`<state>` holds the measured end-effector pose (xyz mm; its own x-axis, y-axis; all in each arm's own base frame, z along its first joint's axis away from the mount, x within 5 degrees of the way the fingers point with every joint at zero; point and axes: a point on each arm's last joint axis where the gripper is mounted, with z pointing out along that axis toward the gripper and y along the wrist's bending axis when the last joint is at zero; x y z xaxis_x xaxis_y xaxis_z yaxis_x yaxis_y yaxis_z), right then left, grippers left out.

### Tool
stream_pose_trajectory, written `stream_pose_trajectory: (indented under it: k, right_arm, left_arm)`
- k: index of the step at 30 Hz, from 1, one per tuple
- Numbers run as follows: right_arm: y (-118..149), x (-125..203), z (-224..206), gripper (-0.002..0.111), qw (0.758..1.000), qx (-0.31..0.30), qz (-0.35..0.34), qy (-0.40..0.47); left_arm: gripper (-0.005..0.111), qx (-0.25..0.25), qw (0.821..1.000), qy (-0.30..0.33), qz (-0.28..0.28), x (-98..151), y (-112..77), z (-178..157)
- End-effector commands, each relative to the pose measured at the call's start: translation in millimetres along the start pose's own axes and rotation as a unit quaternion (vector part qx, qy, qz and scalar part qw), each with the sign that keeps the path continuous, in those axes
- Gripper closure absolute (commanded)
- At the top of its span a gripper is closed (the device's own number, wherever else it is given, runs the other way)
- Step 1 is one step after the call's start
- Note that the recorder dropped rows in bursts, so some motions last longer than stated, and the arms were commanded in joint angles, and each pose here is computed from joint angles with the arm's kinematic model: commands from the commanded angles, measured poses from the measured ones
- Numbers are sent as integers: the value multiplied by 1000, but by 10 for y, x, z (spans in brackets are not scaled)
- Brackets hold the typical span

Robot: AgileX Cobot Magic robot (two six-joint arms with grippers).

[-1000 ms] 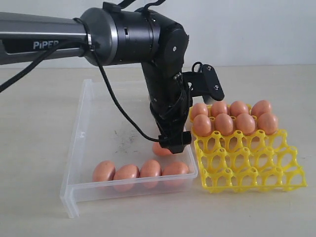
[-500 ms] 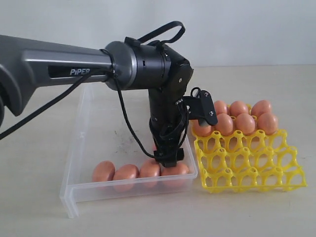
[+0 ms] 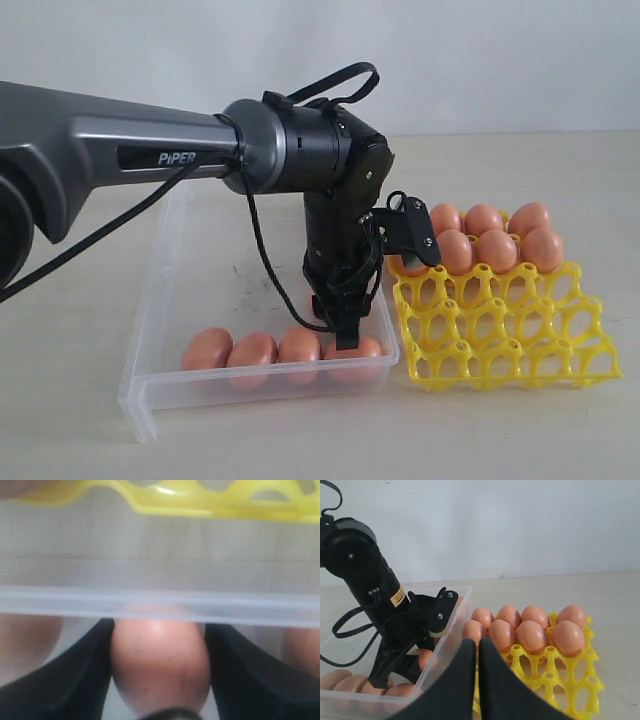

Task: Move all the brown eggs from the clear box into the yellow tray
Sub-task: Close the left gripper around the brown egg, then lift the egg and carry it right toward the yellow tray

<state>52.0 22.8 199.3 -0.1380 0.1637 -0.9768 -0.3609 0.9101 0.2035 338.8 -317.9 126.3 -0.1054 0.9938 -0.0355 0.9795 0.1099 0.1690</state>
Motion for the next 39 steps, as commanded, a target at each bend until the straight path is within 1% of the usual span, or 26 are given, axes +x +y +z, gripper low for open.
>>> stream_pose_trajectory:
  k: [1,2,5,7,10,12,15,16,20,22,23,26,28,30,31,32,33,35,38,39]
  right_arm:
    - [2,-8,-5,108,1000,-1,-2,-5]
    - [2,-8,-5,108,1000,-1,-2,-5]
    - [2,-8,-5,108,1000,-1,-2,-5]
    - [2,-8,-5,108,1000,-1,-2,-5]
    - [2,-8,-5,108,1000,-1,-2,-5]
    - [2,-8,-5,108,1000,-1,-2,-5]
    - [2,-8,-5,108,1000,-1,-2,-5]
    - [2,-8,-5,108,1000,-1,-2,-5]
    - [2,-8,-5,108,1000,-1,-2,-5]
    - [2,-8,-5,108,1000,-1,-2,-5]
    - [2,-8,-5,108,1000,-1,-2,-5]
    - [2,-8,-5,108,1000,-1,-2,-5]
    - [2,-8,-5,108,1000,-1,-2,-5]
    - [2,-8,-5,108,1000,-1,-2,-5]
    - [2,-8,-5,108,1000,-1,-2,-5]
    - [2,-8,-5,108,1000,-1,-2,-5]
    - [2,-8,-5,108,1000,-1,-2,-5]
    - [2,-8,-5,108,1000,-1,-2,-5]
    - [2,-8,-5,108,1000,-1,-2,-5]
    - [2,-8,-5,108,1000,-1,-2,-5]
  left_arm:
    - [102,5,1000,-1,-17,-17,-27,47]
    - [102,5,1000,-1,-26,-17,-27,47]
    - [103,-8,995,-1,-99,-11,4,48]
    - [103,-21,988,-29,-152,-40,48,15]
    - [103,-48,963,-104,-245,-73,186,-107]
    - [103,-61,942,-160,-290,-70,250,-190]
    - [103,-71,918,-223,-319,-46,242,-252]
    - [103,-76,912,-243,-321,-40,231,-256]
    - [103,-85,882,-318,-336,49,101,-172]
    - [103,-87,860,-360,-350,129,42,-106]
    - [103,-88,852,-372,-357,194,16,-53]
    - [103,-103,807,-443,-377,332,-62,30]
    - [103,-130,764,-510,-373,431,-129,33]
    - [103,-168,713,-585,-350,528,-201,-36]
    - [103,-183,683,-618,-345,598,-249,-71]
    - [103,-195,661,-639,-341,671,-304,-87]
    - [103,-194,661,-638,-344,733,-371,-53]
    - [103,-180,665,-635,-351,771,-431,-40]
    - [103,-130,681,-651,-309,657,-576,-58]
    - [103,-119,682,-659,-292,572,-635,-93]
